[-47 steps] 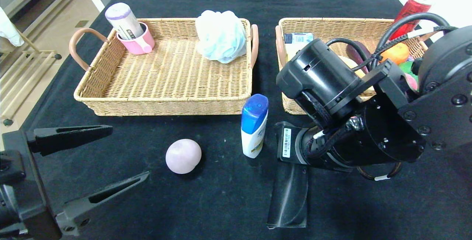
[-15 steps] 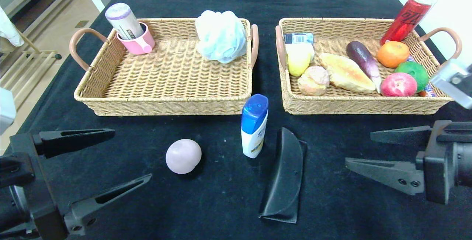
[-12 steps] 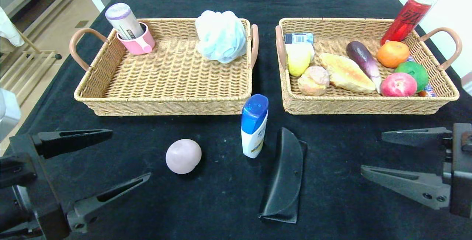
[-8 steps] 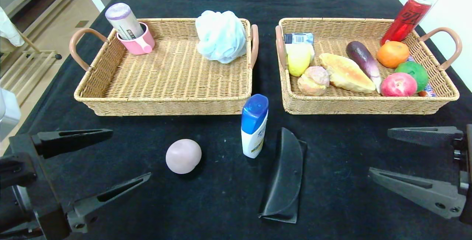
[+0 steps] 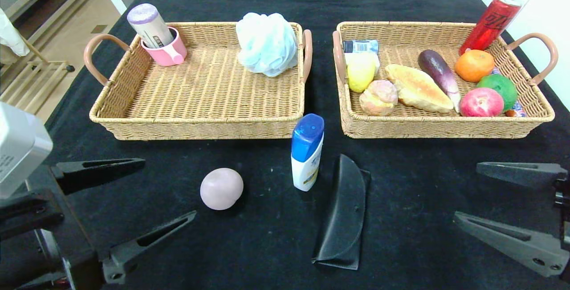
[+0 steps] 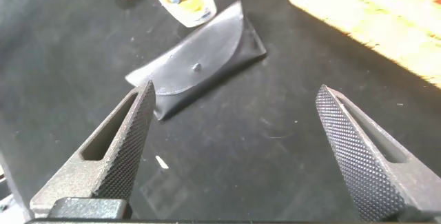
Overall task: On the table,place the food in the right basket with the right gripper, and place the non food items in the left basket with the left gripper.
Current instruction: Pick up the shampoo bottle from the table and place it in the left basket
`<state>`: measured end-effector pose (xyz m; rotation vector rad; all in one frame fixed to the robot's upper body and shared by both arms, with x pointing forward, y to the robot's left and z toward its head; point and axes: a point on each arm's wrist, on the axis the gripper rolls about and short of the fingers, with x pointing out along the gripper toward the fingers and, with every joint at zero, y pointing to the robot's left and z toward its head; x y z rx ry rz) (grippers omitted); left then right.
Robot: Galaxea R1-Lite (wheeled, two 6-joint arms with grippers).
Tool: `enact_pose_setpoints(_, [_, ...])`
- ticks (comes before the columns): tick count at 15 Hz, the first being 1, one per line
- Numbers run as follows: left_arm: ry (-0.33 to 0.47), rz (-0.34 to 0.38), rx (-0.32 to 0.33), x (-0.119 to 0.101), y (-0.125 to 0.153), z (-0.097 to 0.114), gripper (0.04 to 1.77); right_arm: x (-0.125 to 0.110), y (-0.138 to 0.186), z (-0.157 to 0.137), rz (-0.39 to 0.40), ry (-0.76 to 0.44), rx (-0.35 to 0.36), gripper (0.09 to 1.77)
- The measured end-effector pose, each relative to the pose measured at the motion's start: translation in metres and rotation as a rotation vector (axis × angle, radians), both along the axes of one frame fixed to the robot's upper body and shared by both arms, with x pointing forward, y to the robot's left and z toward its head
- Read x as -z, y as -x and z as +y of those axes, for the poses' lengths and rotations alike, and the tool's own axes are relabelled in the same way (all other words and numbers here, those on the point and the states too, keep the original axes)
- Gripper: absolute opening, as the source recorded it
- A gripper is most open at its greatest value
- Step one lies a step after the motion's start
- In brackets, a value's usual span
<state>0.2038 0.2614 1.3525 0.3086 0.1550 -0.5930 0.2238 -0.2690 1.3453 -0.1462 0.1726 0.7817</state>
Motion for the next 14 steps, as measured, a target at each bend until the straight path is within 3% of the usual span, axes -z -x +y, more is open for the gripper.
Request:
enact_pose_setpoints(4, [0.113,0.098,0.027,-0.004,-0.004,-0.015,1.72,-0.002,0.000,-0.003,-0.007,-0.006,0.013,1.70])
enact_pose_setpoints(9, [0.039,0.164,0.007,0.012,-0.019,-0.049,1.72,-0.004,-0.002,-0.006,-0.018,-0.010,0.040,1.70])
enact_pose_setpoints(11, [0.024,0.156,-0.008,0.018,-0.025,-0.064,1.72,-0.004,-0.002,-0.007,-0.017,-0.009,0.047,1.70])
enact_pose_setpoints(14, [0.101,0.108,-0.029,0.019,-0.032,-0.087,1.72,-0.005,-0.002,-0.007,-0.018,-0.009,0.047,1.70])
